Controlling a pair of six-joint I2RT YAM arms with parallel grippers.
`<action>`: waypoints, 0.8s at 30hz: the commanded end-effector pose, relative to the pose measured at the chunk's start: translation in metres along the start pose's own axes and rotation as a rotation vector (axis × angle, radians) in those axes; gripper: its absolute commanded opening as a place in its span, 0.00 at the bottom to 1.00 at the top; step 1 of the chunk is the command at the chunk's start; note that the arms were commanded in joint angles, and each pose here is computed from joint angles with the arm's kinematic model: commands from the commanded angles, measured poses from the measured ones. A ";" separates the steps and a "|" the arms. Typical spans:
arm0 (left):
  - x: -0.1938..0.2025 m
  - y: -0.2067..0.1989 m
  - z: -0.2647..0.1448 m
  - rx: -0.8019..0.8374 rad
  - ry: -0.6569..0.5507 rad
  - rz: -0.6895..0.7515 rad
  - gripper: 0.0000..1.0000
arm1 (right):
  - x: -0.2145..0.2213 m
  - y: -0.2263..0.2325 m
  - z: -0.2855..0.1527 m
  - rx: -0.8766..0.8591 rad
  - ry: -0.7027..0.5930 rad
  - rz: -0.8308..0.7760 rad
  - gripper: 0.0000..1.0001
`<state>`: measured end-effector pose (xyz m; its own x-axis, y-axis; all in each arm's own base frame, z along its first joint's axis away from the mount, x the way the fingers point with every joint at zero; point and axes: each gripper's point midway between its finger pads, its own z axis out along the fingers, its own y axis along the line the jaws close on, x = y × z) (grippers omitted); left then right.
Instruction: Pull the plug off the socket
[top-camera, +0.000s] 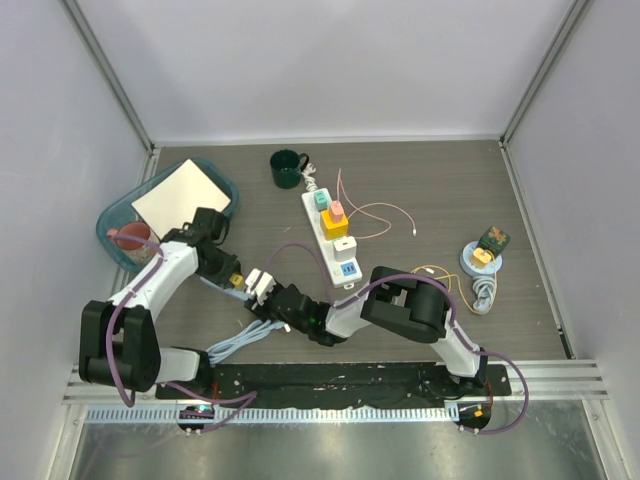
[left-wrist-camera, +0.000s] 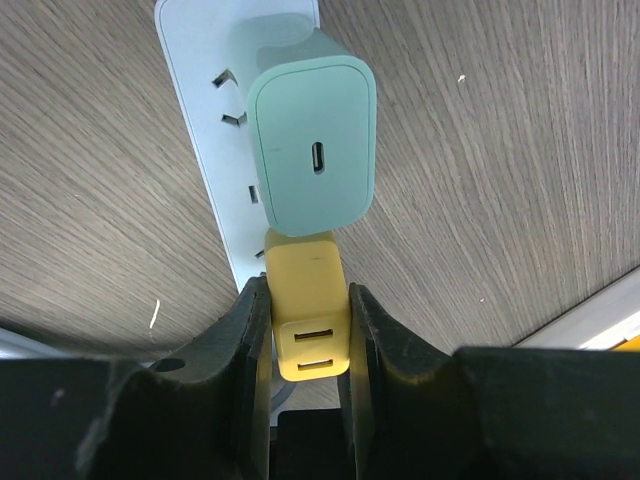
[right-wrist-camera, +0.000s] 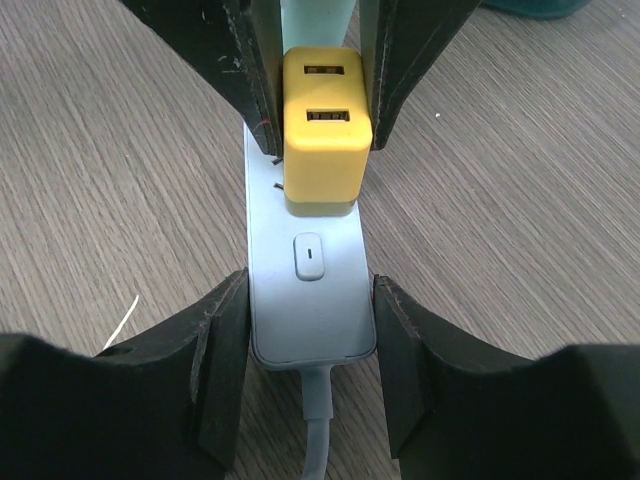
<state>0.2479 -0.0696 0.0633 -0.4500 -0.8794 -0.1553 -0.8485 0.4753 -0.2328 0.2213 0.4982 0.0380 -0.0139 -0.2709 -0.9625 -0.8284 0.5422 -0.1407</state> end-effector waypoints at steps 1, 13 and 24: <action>-0.001 -0.021 -0.022 0.092 0.004 0.038 0.00 | 0.067 -0.006 -0.008 0.030 0.199 -0.044 0.11; -0.004 -0.012 -0.027 0.056 -0.017 0.057 0.00 | 0.073 -0.008 -0.011 0.038 0.252 -0.051 0.06; 0.002 -0.003 -0.022 0.042 0.009 0.082 0.00 | 0.057 -0.009 -0.025 -0.001 0.326 -0.094 0.01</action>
<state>0.2458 -0.0719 0.0702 -0.4898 -0.8576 -0.1572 -0.8257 0.5141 -0.2321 0.2209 0.4962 0.0389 -0.0586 -0.3370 -0.9397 -0.8265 0.5443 -0.1437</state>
